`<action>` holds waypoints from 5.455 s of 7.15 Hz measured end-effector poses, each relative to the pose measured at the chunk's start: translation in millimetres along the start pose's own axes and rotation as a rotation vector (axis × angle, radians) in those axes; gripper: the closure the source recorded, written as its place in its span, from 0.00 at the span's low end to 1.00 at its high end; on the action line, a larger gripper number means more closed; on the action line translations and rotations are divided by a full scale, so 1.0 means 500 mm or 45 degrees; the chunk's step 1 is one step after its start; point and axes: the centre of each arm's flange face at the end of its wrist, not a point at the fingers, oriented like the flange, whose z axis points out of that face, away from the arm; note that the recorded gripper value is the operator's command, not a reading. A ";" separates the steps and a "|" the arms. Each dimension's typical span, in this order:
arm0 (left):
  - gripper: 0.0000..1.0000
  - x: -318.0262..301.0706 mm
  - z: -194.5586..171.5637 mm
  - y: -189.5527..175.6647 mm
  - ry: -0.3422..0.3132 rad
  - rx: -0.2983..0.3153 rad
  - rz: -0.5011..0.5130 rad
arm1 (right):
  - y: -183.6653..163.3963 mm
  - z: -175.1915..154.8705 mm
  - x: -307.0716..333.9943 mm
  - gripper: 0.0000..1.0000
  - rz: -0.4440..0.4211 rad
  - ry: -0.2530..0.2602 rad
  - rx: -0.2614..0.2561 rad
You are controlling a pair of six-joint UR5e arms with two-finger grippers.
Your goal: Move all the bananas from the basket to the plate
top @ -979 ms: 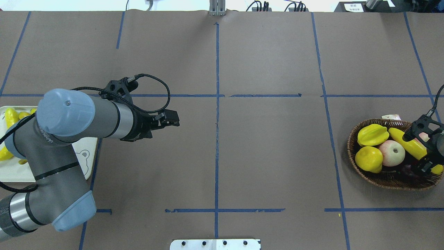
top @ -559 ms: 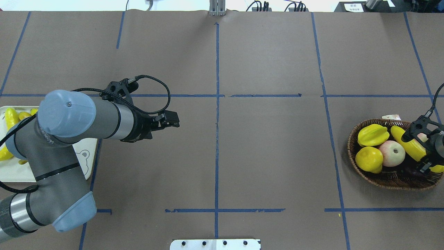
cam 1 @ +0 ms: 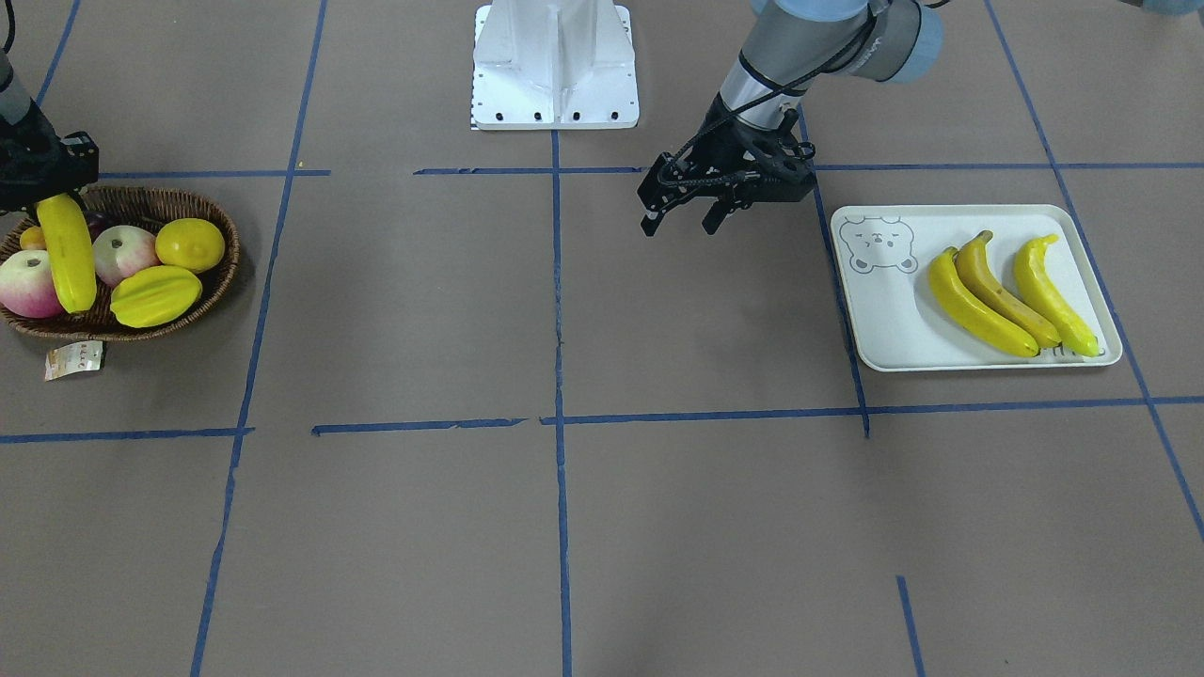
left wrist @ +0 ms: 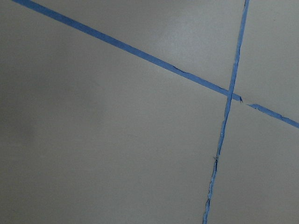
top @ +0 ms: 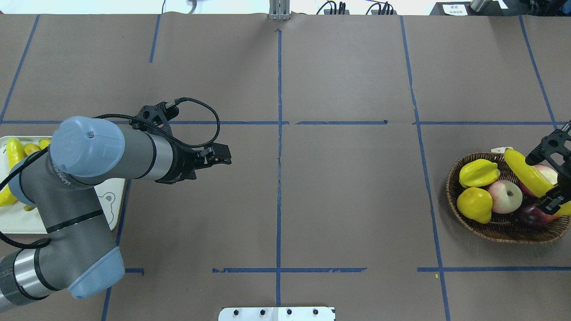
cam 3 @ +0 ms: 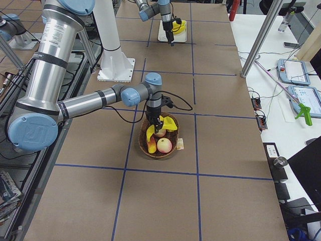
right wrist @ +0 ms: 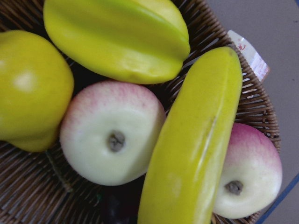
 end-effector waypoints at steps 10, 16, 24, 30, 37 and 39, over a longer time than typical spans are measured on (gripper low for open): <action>0.01 0.065 -0.024 0.013 0.086 -0.015 0.019 | -0.403 -0.234 -0.315 0.93 0.507 -0.593 0.339; 0.01 0.165 -0.068 0.003 0.213 -0.009 -0.158 | -0.491 -0.173 -0.582 0.97 0.668 -0.970 0.638; 0.17 0.235 0.036 -0.009 0.247 -0.043 -0.299 | -0.499 -0.195 -0.689 0.96 0.728 -1.156 0.746; 0.27 0.240 0.049 0.012 0.243 -0.066 -0.285 | -0.499 -0.202 -0.695 0.96 0.726 -1.164 0.753; 1.00 0.244 0.049 0.020 0.253 -0.073 -0.253 | -0.499 -0.204 -0.706 0.43 0.731 -1.167 0.760; 1.00 0.241 0.049 0.016 0.253 -0.065 -0.200 | -0.500 -0.204 -0.707 0.00 0.736 -1.171 0.757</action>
